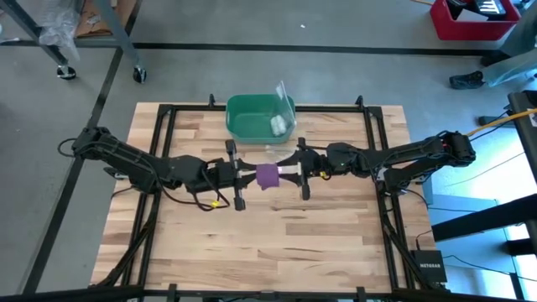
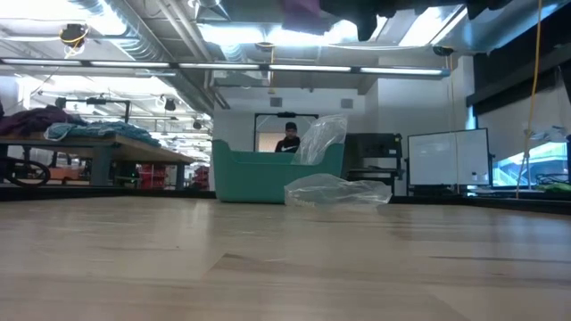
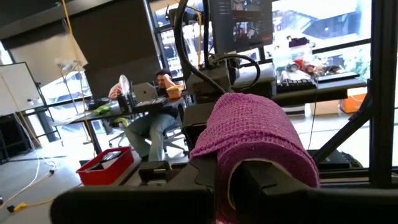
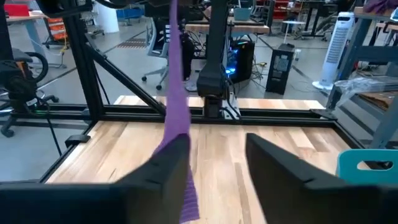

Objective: Roll bandage
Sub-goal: Roll the violet bandage

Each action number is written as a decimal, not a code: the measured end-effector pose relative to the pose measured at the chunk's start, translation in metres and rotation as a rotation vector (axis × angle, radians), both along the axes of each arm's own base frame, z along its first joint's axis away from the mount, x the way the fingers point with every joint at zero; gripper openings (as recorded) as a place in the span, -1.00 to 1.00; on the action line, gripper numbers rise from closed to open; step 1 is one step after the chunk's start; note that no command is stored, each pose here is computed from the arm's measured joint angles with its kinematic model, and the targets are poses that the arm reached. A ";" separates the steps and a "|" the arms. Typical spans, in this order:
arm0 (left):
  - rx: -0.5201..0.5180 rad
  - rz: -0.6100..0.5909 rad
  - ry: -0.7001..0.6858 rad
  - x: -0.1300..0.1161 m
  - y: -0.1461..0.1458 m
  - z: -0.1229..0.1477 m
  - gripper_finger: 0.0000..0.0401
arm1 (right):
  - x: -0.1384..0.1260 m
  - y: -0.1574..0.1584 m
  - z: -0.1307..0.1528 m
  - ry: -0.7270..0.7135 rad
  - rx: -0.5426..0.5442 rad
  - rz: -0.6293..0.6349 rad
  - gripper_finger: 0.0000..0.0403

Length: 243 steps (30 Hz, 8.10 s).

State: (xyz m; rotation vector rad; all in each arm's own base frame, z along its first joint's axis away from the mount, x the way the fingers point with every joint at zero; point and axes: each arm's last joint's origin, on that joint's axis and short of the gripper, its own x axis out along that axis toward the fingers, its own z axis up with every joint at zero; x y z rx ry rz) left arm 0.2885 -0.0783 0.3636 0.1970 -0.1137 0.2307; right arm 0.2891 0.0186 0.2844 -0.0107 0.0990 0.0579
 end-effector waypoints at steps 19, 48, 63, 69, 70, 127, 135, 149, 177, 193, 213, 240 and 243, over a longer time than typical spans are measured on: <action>0.000 0.002 -0.016 0.000 0.000 0.002 -0.92 | 0.023 0.004 -0.020 -0.036 -0.040 0.072 -0.15; 0.325 0.314 0.037 -0.011 -0.005 0.014 -0.92 | 0.022 0.060 -0.010 0.025 -0.261 0.111 -0.98; 0.517 0.359 0.186 -0.011 -0.007 0.006 -0.92 | 0.007 0.130 0.050 -0.095 -0.414 0.186 -0.98; 0.508 0.347 0.193 -0.010 -0.008 0.000 -0.92 | 0.004 0.138 0.069 -0.144 -0.436 0.188 -0.98; 0.509 0.345 0.195 -0.010 -0.009 -0.001 -0.92 | 0.004 0.138 0.072 -0.146 -0.435 0.182 -0.98; 0.637 0.181 0.305 0.004 -0.031 -0.032 -0.92 | 0.040 -0.013 0.111 0.123 0.052 -0.071 -0.19; 0.634 0.177 0.300 0.004 -0.031 -0.031 -0.92 | 0.037 -0.012 0.115 0.106 0.104 -0.049 -0.21; 0.301 0.162 0.266 0.015 -0.003 -0.038 -0.92 | 0.033 -0.015 0.111 0.162 -0.051 -0.103 -0.21; 0.160 0.070 0.337 0.017 0.004 -0.050 -0.92 | 0.034 -0.021 0.092 0.315 -0.077 -0.037 0.09; 0.086 0.089 0.439 0.016 0.013 -0.062 -0.92 | 0.044 -0.023 0.076 0.386 -0.170 -0.069 0.09; 0.136 0.049 0.556 0.011 0.010 -0.072 -0.92 | 0.035 -0.019 0.086 0.355 -0.132 0.044 0.08; -0.046 -0.017 0.247 -0.011 0.001 -0.021 -0.92 | -0.012 -0.016 0.050 0.431 -0.134 0.044 0.08; -0.049 0.004 0.214 -0.012 -0.001 -0.017 -0.92 | -0.007 -0.010 0.033 0.281 -0.145 0.058 0.08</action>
